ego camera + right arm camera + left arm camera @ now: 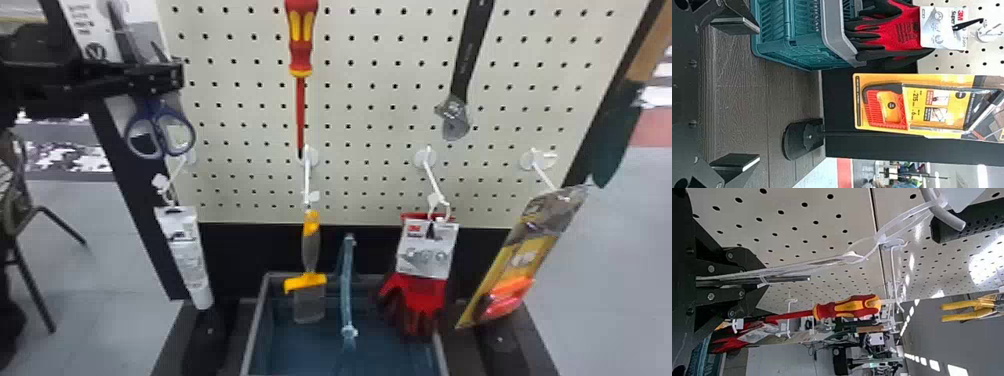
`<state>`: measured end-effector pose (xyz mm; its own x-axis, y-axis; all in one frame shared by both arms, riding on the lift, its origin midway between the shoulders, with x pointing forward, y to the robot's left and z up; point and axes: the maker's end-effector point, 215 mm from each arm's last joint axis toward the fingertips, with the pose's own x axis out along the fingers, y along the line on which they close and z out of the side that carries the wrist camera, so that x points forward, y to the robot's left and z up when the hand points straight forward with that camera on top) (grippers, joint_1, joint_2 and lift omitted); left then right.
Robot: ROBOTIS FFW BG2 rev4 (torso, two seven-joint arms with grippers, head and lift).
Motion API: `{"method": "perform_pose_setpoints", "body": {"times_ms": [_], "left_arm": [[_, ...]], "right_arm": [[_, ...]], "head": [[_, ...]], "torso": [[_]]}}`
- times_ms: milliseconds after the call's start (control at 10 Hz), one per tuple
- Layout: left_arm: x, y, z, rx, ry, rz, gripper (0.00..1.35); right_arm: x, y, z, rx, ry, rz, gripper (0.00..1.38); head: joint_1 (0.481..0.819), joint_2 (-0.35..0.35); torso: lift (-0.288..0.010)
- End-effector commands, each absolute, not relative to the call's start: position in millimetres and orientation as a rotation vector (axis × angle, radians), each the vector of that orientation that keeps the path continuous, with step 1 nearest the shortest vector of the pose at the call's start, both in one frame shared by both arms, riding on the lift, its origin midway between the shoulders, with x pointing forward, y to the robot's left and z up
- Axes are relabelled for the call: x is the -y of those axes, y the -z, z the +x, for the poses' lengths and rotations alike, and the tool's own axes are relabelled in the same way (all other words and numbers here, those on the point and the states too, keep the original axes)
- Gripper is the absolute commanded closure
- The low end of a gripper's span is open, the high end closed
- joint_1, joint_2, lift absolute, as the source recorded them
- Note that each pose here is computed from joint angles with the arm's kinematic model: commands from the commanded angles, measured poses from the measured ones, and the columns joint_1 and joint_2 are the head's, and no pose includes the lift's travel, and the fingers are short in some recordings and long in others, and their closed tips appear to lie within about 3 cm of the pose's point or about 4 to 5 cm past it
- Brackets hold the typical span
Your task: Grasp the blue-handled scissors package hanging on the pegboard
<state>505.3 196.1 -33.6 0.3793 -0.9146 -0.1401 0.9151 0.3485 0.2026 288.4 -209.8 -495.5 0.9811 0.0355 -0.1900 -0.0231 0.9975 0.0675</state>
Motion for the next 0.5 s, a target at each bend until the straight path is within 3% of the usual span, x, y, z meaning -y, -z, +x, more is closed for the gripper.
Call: {"method": "perform_pose_setpoints", "body": {"times_ms": [0, 400], "left_arm": [[-194.9, 34.0, 505.2, -0.004, 1.189, 0.264, 1.12], [-196.6, 36.3, 507.2, -0.009, 1.182, 0.263, 1.12]], "right_arm": [[209.8, 495.8, 288.3, -0.193, -0.029, 0.065, 0.15], [209.8, 496.5, 287.8, -0.194, -0.029, 0.065, 0.15]], "head": [[0.549, 0.0], [0.549, 0.0]], "torso": [[-0.1], [-0.1]]}}
